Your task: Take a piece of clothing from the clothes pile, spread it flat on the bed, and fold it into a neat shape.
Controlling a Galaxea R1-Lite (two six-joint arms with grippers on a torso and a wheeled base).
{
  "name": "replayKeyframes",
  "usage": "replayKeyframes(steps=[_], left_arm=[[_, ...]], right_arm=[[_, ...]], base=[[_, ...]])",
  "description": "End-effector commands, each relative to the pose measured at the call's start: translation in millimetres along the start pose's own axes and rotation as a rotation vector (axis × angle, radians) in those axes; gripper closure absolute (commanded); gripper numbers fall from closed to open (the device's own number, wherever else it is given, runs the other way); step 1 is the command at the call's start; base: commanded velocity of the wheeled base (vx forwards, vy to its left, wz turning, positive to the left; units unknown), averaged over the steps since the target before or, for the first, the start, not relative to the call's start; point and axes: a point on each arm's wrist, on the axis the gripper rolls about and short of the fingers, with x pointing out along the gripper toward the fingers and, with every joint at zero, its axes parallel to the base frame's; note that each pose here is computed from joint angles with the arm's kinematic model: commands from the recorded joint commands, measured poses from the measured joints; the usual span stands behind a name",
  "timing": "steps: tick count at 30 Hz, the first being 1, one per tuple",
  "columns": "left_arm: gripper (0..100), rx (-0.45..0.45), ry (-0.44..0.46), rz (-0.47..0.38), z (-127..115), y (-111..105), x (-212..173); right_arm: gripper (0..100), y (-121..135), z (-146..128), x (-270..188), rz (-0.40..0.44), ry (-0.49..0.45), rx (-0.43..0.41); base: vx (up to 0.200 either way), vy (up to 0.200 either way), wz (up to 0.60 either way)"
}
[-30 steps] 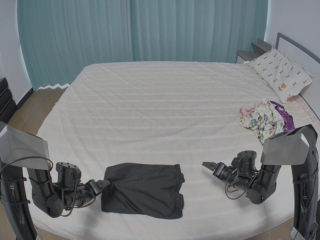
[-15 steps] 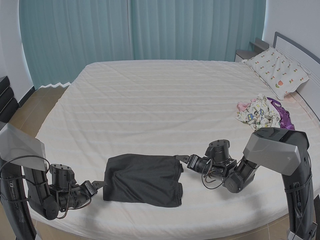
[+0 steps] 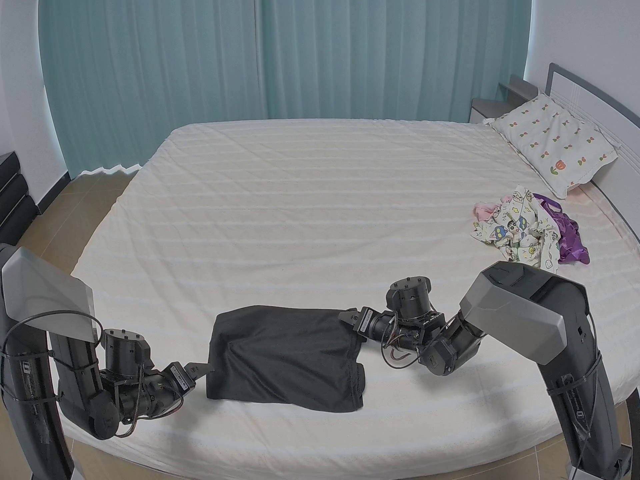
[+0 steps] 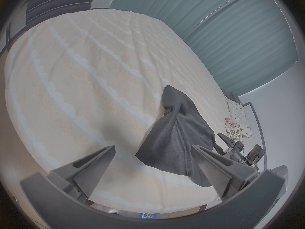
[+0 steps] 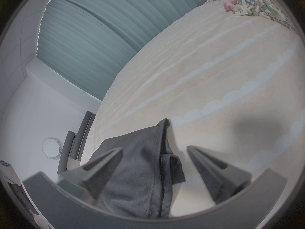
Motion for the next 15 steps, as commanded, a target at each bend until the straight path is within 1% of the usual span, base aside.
replayKeyframes(steps=[1, 5, 7, 15], left_arm=[[0, -0.001, 0.003, 0.004, -0.5, 0.8, 0.9], [0, -0.001, 0.002, 0.002, -0.3, 0.6, 1.1], [0, -0.001, 0.003, 0.004, -0.5, 0.8, 0.9], [0, -0.001, 0.003, 0.004, -0.5, 0.8, 0.9]], right_arm=[[100, -1.6, -0.6, 9.7, 0.001, -0.003, 0.001], [100, -0.4, 1.4, 11.2, -0.005, -0.022, 0.003], [100, -0.7, 3.5, 13.7, -0.023, -0.052, 0.001], [100, -7.6, 13.3, 13.4, -0.051, -0.1, 0.014]], base=[[0.0, 0.0, 0.0], [0.0, 0.0, 0.0], [0.0, 0.0, 0.0], [0.0, 0.0, 0.0]])
